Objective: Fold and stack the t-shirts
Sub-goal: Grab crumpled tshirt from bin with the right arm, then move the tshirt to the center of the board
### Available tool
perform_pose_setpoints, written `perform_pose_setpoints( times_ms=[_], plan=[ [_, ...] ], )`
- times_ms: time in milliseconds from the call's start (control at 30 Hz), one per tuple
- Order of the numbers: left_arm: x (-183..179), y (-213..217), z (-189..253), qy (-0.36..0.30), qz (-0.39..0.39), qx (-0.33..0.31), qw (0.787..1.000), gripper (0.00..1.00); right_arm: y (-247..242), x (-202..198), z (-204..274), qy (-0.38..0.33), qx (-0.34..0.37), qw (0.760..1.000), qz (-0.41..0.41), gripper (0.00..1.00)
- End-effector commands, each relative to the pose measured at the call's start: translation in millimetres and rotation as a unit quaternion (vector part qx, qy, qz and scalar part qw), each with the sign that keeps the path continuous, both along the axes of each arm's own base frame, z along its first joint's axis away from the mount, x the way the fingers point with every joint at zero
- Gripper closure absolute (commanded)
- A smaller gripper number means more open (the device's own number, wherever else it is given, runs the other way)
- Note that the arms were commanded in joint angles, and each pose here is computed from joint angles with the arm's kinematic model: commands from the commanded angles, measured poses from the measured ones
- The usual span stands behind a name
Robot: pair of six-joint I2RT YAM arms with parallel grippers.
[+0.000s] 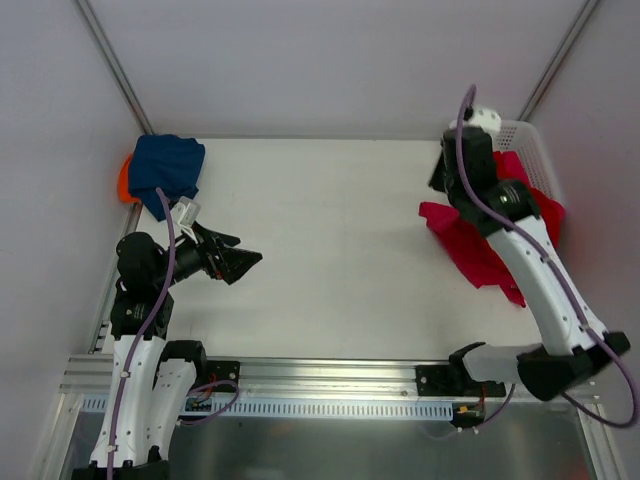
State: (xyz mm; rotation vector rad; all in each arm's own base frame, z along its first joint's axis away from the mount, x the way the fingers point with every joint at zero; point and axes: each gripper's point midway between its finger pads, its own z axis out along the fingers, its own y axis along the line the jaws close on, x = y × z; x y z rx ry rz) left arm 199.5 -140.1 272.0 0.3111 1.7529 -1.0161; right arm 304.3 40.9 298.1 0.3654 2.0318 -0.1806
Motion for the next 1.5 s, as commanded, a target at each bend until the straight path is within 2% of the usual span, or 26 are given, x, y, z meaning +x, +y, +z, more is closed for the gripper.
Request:
perform_pose_setpoints(
  times_ms=[0,67,100,167,200,233,267,300,500,700,867,933,1033,1067,1133,1167,1200,1233,1267,1333,1367,1433,1467],
  plan=[
    [1,0,12,-0.028,0.000,0.006,1.000,0.01,145,51,107,-0.076,0.124,0.949,0.279,0.99],
    [1,0,10,-0.024,-0.001,0.006,1.000,0.01,205,68,168,-0.097,0.156,0.915,0.359,1.00],
    [1,0,10,-0.025,0.000,0.006,1.000,0.01,239,68,213,-0.137,0.187,0.877,0.420,1.00],
    [1,0,10,-0.025,0.000,0.006,1.000,0.01,258,64,243,-0.180,0.232,0.838,0.461,1.00],
    [1,0,10,-0.026,0.000,0.007,1.000,0.01,271,57,275,-0.221,0.272,0.792,0.500,1.00],
    [1,0,10,-0.027,0.001,0.007,1.000,0.01,276,52,254,-0.186,0.285,0.792,0.507,1.00],
    [1,1,10,-0.027,0.003,0.008,1.000,0.01,277,46,258,-0.205,0.291,0.778,0.518,1.00],
    [1,0,10,-0.027,0.002,0.008,1.000,0.01,279,34,280,-0.262,0.289,0.747,0.539,1.00],
    [1,0,11,-0.027,0.000,0.008,1.000,0.01,279,-10,263,-0.234,0.219,0.754,0.573,1.00],
    [1,1,12,-0.031,0.004,0.009,0.999,0.01,277,-13,229,-0.218,0.185,0.771,0.570,1.00],
    [2,0,10,-0.022,-0.001,0.006,1.000,0.01,289,-23,226,-0.214,0.186,0.758,0.587,1.00],
    [4,-1,7,-0.010,-0.005,0.004,1.000,0.01,299,-32,239,-0.229,0.196,0.740,0.602,1.00],
    [5,-3,6,-0.003,-0.012,0.002,1.000,0.01,314,-50,279,-0.259,0.252,0.689,0.629,1.00],
    [6,-2,6,-0.004,-0.009,0.002,1.000,0.01,319,-62,297,-0.279,0.271,0.654,0.648,1.00],
    [5,-1,6,-0.008,-0.002,0.004,1.000,0.01,327,-84,321,-0.276,0.327,0.607,0.670,1.00],
    [6,1,6,-0.009,0.003,0.005,1.000,0.01,331,-99,341,-0.286,0.341,0.566,0.694,0.99],
    [5,0,5,-0.011,0.002,0.006,1.000,0.01,334,-114,350,-0.264,0.376,0.538,0.706,1.00],
    [6,1,5,-0.012,0.002,0.007,1.000,0.01,335,-125,357,-0.257,0.385,0.517,0.720,1.00],
    [6,0,5,-0.011,0.001,0.006,1.000,0.01,332,-145,365,-0.253,0.384,0.483,0.745,1.00],
    [6,0,4,-0.008,-0.001,0.006,1.000,0.01,322,-166,365,-0.239,0.377,0.461,0.767,1.00],
    [5,0,4,-0.009,-0.002,0.006,1.000,0.01,309,-182,356,-0.226,0.366,0.462,0.776,1.00],
    [6,0,4,-0.009,-0.001,0.007,1.000,0.01,293,-189,343,-0.243,0.341,0.486,0.768,1.00],
    [6,0,4,-0.009,0.000,0.007,1.000,0.01,283,-184,341,-0.287,0.308,0.510,0.750,1.00]
  ],
)
